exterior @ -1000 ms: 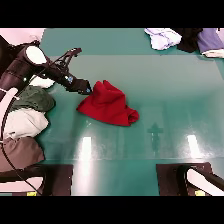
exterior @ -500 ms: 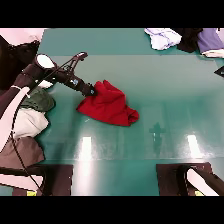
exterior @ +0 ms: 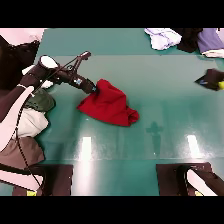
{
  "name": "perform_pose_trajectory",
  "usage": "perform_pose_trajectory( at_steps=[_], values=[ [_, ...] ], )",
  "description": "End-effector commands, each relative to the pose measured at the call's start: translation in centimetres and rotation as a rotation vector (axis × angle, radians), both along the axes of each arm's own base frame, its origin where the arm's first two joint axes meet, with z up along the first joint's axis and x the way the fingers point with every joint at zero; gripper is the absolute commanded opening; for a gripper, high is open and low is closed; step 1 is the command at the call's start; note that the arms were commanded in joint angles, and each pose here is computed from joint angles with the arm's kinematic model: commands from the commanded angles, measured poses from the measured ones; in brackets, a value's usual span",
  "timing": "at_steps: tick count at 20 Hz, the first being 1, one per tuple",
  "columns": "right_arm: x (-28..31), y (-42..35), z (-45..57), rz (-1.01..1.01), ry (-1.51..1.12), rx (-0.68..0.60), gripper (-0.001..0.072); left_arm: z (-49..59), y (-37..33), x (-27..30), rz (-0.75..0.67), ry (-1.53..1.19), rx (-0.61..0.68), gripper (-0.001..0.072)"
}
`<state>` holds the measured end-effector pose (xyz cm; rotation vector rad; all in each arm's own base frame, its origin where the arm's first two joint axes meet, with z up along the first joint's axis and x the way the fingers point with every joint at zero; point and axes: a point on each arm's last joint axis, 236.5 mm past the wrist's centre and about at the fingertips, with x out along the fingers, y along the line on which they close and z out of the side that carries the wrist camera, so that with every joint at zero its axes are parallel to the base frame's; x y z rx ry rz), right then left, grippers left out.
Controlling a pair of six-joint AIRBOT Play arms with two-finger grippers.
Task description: Fold the shirts.
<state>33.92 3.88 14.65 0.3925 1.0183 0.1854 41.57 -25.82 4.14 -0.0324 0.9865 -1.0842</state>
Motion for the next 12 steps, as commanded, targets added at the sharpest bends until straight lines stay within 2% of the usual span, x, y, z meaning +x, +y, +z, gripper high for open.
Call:
perform_pose_trajectory(
  at_steps=[1, 2, 3, 7, 12],
  values=[
    [-1.2, 7.4, -6.2, 0.210, 0.146, 0.029, 0.0190, 3.1, 1.0, 0.6, 0.037, -0.046, 0.031, 0.0025],
    [-1.3, 9.5, -8.4, 0.250, 0.171, 0.033, 0.0546, 4.2, 1.5, 0.6, 0.047, -0.075, 0.054, 0.0025],
    [-1.5, 11.6, -10.7, 0.289, 0.199, 0.034, 0.0636, 5.1, 2.0, 0.4, 0.061, -0.089, 0.069, 0.0025],
    [-2.1, 17.8, -17.2, 0.412, 0.280, 0.000, 0.0633, 5.6, 2.8, -0.8, 0.061, -0.064, 0.106, 0.0026],
    [-3.0, 20.8, -20.8, 0.487, 0.358, -0.027, 0.0629, 4.7, 3.7, -1.1, 0.078, -0.031, 0.153, 0.0026]
  ],
)
